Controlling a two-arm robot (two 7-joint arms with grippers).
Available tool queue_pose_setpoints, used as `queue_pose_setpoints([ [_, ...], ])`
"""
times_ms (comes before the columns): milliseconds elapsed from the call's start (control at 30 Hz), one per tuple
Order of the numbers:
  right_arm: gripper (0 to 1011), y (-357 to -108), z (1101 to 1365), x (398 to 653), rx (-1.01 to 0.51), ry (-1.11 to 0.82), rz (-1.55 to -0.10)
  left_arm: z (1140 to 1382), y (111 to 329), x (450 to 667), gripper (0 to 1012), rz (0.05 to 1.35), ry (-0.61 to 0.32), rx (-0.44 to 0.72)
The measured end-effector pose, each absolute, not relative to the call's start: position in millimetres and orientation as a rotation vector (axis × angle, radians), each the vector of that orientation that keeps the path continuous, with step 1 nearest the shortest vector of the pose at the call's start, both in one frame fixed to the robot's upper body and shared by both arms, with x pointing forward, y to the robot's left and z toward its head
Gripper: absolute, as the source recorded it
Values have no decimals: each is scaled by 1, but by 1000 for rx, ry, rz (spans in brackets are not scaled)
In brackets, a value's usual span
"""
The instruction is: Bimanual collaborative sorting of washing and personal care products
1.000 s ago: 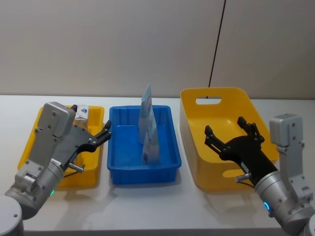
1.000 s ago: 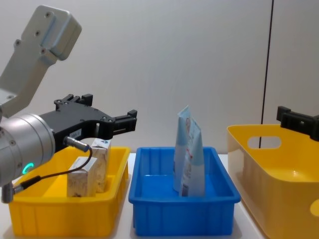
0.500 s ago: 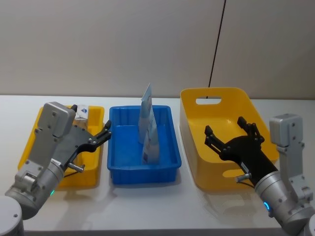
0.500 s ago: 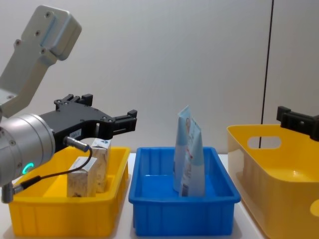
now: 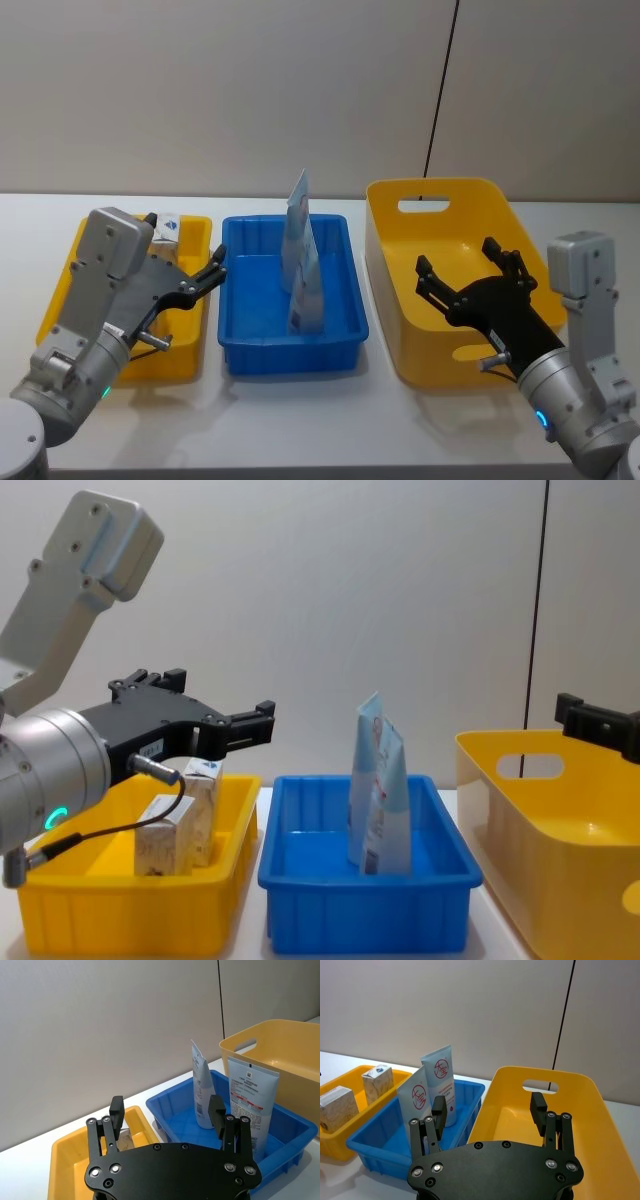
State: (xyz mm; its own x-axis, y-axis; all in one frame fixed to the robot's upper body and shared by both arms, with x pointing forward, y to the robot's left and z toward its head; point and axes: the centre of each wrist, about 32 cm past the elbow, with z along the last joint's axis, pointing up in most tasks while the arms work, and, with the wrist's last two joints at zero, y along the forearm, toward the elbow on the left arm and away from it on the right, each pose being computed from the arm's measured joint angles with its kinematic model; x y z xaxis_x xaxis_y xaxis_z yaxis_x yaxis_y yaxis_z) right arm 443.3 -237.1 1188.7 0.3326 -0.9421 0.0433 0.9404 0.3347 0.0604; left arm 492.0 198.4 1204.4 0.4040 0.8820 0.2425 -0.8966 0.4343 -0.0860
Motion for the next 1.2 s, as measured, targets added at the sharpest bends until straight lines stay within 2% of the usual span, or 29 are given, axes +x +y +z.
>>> queue_pose_setpoints([
  [500,1002,-237,1189,443,26,-75,-1229,1207,200,493,1001,1127,-244,89],
  [1200,1002,-237,1189,443,26,-75,-1229,1219,211,492,1001,1162,-63,238],
])
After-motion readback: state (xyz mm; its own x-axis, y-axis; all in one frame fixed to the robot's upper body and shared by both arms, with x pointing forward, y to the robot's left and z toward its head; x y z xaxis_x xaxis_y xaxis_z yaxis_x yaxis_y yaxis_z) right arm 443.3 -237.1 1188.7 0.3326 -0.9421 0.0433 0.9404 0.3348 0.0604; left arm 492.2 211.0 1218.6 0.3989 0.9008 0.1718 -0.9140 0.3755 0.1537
